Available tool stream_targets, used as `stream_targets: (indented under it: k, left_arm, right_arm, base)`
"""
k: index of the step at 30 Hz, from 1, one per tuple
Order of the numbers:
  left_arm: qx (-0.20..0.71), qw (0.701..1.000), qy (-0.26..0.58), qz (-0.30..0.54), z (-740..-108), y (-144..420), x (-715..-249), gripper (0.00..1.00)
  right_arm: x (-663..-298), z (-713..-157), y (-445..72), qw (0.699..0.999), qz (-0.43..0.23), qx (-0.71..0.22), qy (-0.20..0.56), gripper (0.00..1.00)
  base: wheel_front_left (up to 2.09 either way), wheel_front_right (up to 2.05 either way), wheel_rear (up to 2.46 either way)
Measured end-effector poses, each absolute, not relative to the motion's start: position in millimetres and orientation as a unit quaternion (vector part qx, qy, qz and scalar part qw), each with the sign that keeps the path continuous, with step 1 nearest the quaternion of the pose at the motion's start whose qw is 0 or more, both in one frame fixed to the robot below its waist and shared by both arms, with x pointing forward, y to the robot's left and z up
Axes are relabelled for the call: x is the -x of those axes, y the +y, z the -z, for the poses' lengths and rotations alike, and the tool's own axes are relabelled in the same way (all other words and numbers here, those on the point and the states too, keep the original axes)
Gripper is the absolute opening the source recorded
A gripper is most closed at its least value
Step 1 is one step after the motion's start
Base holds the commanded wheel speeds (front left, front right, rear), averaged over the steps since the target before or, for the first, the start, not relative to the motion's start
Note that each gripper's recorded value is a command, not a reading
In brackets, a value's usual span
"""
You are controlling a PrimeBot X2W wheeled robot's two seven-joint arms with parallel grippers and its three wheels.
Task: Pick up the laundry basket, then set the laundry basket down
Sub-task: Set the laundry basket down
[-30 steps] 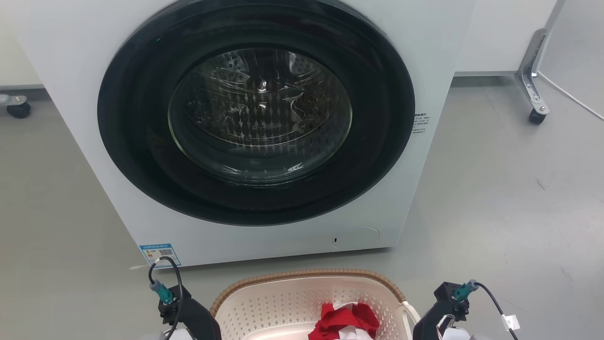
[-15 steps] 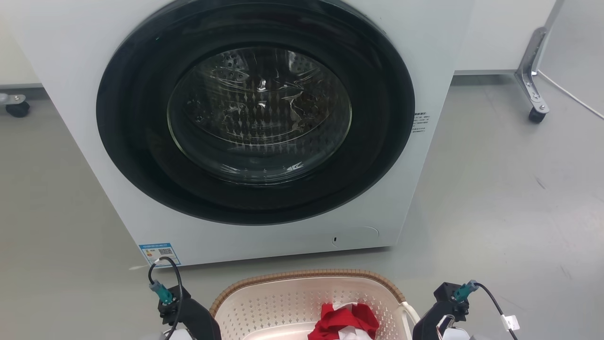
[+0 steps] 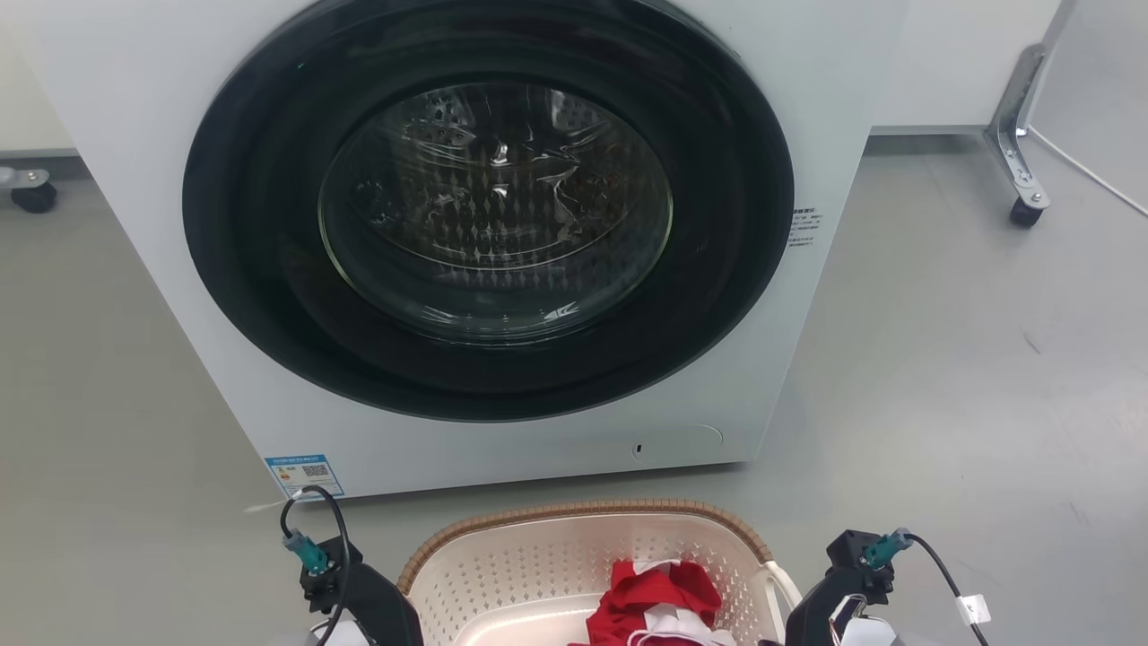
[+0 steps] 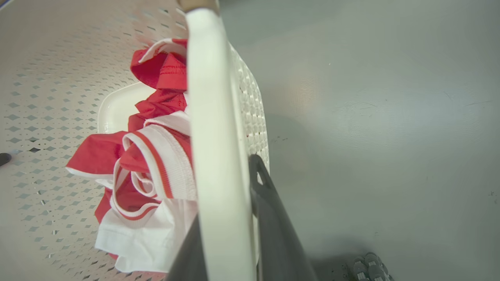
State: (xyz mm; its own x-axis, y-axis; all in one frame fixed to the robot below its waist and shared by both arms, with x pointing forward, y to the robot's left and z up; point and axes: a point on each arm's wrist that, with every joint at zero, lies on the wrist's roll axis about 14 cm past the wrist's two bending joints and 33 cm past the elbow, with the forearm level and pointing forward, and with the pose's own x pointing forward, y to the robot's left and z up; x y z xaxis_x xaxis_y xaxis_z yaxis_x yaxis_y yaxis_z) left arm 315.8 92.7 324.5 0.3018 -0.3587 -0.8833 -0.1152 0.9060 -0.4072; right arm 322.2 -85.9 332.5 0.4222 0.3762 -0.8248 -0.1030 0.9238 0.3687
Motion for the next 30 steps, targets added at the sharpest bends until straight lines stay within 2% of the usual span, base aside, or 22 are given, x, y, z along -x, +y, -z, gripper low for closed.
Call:
stream_targets:
  k: [11,18,30]
  left_arm:
    - [0.204,0.790,0.574,0.071,-315,90,-328,0.00]
    - [0.204,0.801,0.558,0.070,-310,87,-353,0.00]
    - [0.205,0.797,0.565,0.058,-277,87,-376,0.00]
  right_arm:
    - [-332,-324,-90,0.842,-0.133,-0.137,0.504,0.00]
    - [-358,-320,-93,0.855,-0.128,-0.134,0.485,0.00]
    - [-387,-291,-93,0.860,-0.129,-0.113,0.480,0.00]
  base:
    - [0.00,0.00,0.00]
    - [0.00,0.00,0.00]
    - [0.00,0.00,0.00]
